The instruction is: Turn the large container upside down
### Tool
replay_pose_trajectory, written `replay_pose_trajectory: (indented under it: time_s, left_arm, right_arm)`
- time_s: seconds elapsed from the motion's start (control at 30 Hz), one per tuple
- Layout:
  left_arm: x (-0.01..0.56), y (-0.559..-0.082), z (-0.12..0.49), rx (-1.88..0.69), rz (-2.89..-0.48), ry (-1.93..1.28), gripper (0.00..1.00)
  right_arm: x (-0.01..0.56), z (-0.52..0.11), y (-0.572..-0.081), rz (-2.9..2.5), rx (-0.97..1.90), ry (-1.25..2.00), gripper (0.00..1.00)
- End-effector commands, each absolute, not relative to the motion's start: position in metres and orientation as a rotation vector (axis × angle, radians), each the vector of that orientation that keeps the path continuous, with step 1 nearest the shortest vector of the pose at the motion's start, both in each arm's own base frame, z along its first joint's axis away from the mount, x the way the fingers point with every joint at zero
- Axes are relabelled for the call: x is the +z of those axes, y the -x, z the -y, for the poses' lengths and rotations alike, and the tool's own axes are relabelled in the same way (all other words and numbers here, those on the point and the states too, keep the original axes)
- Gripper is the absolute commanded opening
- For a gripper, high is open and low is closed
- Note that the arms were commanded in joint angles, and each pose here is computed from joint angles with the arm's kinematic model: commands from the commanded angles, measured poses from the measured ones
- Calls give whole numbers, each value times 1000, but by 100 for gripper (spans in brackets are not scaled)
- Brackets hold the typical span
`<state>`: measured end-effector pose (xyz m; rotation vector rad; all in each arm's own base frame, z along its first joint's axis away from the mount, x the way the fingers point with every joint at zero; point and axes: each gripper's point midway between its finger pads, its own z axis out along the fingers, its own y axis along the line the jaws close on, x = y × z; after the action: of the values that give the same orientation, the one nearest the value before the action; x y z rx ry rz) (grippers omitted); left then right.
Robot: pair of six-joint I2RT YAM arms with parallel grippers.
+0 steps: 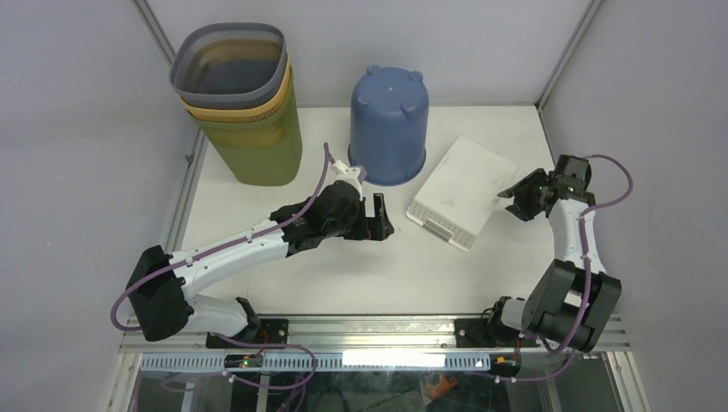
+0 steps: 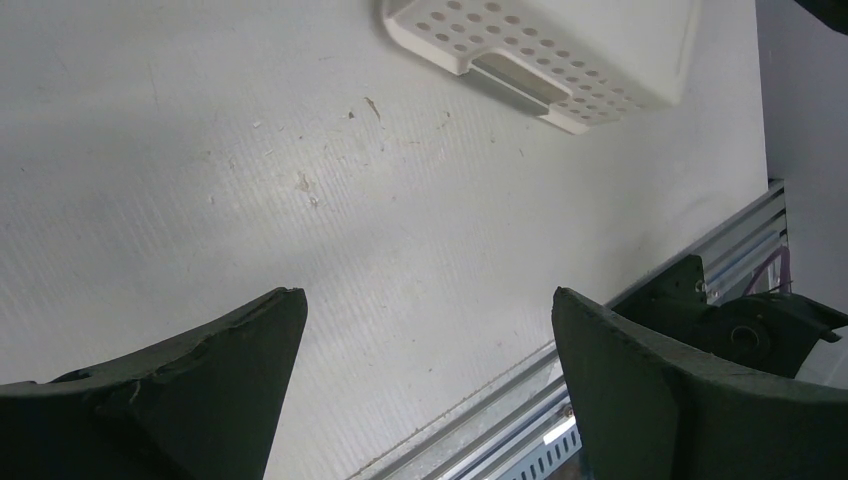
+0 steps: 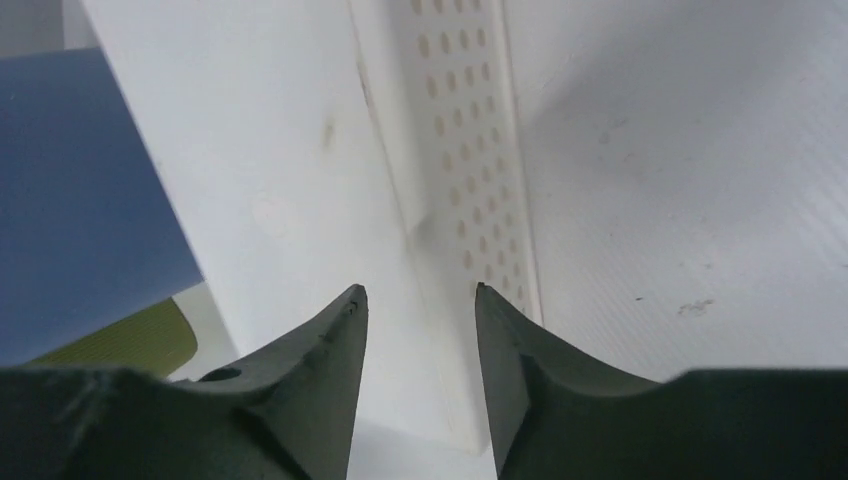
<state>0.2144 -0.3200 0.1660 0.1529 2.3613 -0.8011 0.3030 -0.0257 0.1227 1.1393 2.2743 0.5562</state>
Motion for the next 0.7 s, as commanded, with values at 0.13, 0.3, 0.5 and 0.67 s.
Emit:
replay_pose_trajectory:
  time_s: [0.13, 0.3, 0.5, 0.67]
  left_arm:
    - [191, -221, 328, -868, -2279, -175, 99]
    - [193, -227, 318, -837, -2259, -125, 99]
    - [194, -241, 287, -812, -2236, 79, 99]
    - [193, -242, 269, -806, -2212, 181, 99]
  right_arm:
    - [150, 51, -311, -2267, 362, -1073, 57]
    - [196, -33, -328, -2258, 492, -673, 60]
    - [197, -143, -309, -2353, 604, -390, 62]
    - [168, -205, -291, -2443, 691, -290, 61]
